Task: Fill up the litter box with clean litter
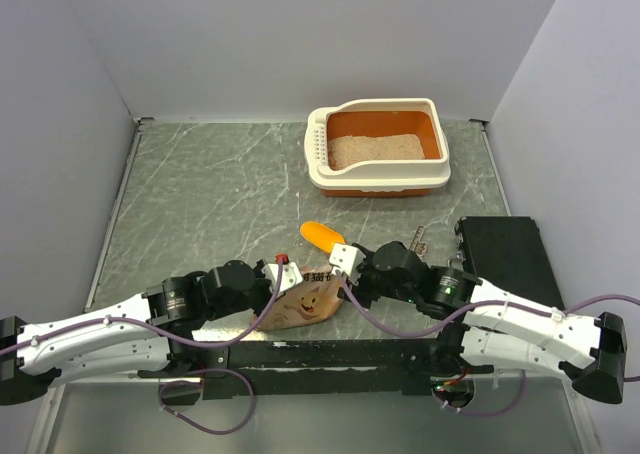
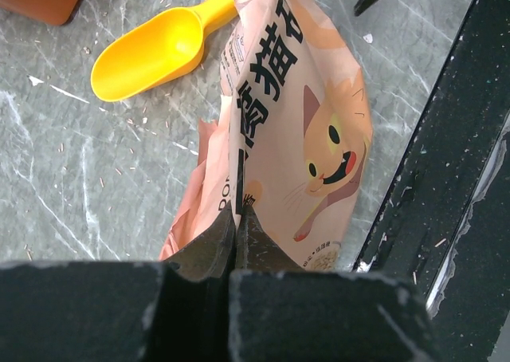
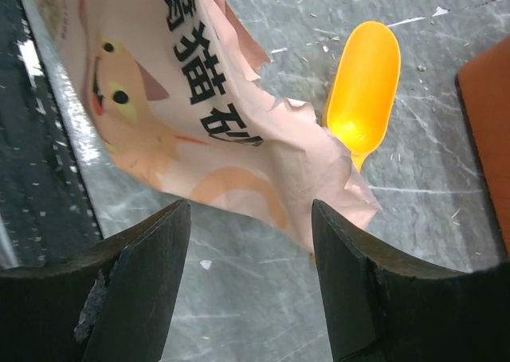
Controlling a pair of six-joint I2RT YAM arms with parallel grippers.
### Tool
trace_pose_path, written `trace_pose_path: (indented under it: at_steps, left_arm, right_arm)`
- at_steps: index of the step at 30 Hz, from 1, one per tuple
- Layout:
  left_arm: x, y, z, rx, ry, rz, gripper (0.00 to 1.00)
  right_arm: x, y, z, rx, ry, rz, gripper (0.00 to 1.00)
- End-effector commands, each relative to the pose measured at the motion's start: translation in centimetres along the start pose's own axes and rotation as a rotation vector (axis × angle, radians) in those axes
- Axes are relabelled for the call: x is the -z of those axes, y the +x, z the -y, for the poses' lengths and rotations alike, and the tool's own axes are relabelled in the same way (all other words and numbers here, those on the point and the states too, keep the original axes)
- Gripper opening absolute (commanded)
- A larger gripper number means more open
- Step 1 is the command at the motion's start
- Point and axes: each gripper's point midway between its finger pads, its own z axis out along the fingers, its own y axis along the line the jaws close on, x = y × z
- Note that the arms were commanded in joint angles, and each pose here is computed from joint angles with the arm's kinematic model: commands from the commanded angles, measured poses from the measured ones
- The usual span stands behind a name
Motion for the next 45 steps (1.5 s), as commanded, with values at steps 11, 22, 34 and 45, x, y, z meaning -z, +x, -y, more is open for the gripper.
trace_pose_path:
  at_steps: [11,22,34,45]
  left_arm:
    - [1.9,-4.9,-0.8,0.068,-0.016,0.212,0.01]
    - [1.9,-4.9,-0.7,0.073,-0.013,0.208,0.01]
    - [2.1,-5.0,-0.9,0.077,-0.023,0.213,0.01]
    - [3.2,-5.4,-2.9,0.048,-0.124,0.245,0.01]
  right_arm:
    - [-0.6,-4.1,0.2,0.119,-0.059,0.282,0.68]
    - [-1.9,-3.3,0.0,0.100,-0.140,0.273,0.65]
    - [-3.5,-1.1,-0.8,0.077,-0.240,0.162,0.55]
    - [0.1,1.7,0.0,0.125,-0.262,-0.075,0.00]
